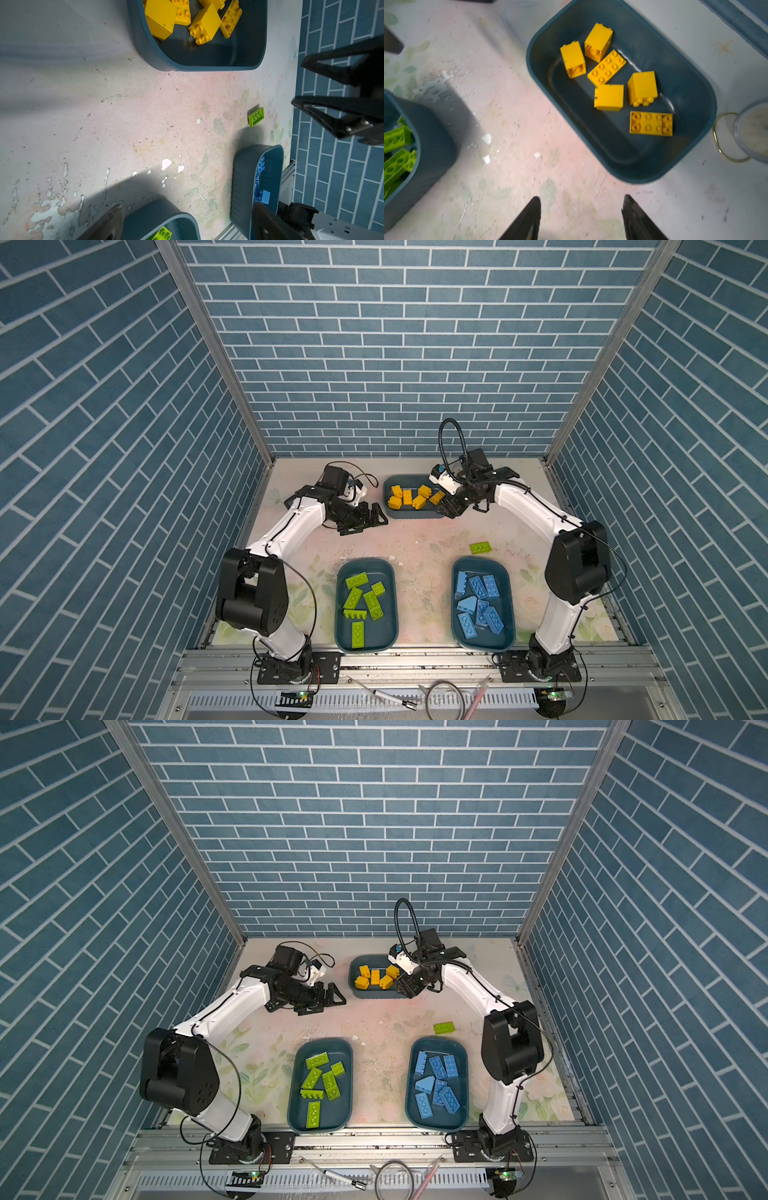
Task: Sort the legos into containers by color
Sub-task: 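Move the right gripper back over the lime-green brick, then grasp the lime-green 2x4 brick with the right gripper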
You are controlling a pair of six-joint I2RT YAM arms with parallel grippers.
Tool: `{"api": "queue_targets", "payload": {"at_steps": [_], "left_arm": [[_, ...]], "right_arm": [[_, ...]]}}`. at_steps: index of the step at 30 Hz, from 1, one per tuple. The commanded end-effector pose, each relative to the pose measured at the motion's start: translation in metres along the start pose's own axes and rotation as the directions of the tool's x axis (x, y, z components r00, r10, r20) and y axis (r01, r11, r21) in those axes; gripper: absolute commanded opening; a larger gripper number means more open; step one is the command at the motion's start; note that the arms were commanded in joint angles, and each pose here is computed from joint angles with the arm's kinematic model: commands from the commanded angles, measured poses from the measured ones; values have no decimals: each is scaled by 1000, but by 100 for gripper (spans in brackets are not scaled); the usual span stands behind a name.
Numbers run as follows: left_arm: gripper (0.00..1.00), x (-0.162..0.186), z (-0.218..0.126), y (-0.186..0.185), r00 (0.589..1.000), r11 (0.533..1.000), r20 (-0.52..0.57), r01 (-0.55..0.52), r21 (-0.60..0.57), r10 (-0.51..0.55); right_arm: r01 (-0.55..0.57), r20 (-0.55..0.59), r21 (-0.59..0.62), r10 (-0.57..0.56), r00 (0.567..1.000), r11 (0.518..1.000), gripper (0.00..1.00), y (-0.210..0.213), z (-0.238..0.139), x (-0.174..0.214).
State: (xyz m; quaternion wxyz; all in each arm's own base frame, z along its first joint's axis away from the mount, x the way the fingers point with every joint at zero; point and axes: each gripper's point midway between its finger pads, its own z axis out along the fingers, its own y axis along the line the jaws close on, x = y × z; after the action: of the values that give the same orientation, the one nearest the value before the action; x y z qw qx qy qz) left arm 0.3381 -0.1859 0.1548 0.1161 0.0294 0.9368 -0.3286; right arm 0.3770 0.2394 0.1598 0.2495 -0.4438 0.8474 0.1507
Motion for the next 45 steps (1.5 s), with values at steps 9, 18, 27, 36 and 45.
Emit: {"api": "queue_targets", "payload": {"at_steps": [9, 18, 27, 36, 45], "left_arm": [[98, 4, 4, -3, 999, 999, -25, -31, 26, 32], [97, 8, 1, -3, 998, 999, -34, -46, 18, 46], [98, 11, -1, 1, 998, 998, -42, -55, 7, 55], [97, 7, 4, 2, 998, 999, -41, -45, 12, 46], [97, 3, 6, 1, 998, 999, -46, -46, 13, 47]], "right_arm": [[171, -329, 59, -142, 934, 984, 64, -25, -34, 142], [193, -412, -61, -201, 889, 979, 65, -37, -11, 173], [285, -406, -142, -318, 856, 948, 68, -40, 16, 184], [337, -404, -170, -377, 833, 926, 69, -42, 38, 190], [286, -389, -218, -352, 851, 933, 59, -37, 54, 180]]}}
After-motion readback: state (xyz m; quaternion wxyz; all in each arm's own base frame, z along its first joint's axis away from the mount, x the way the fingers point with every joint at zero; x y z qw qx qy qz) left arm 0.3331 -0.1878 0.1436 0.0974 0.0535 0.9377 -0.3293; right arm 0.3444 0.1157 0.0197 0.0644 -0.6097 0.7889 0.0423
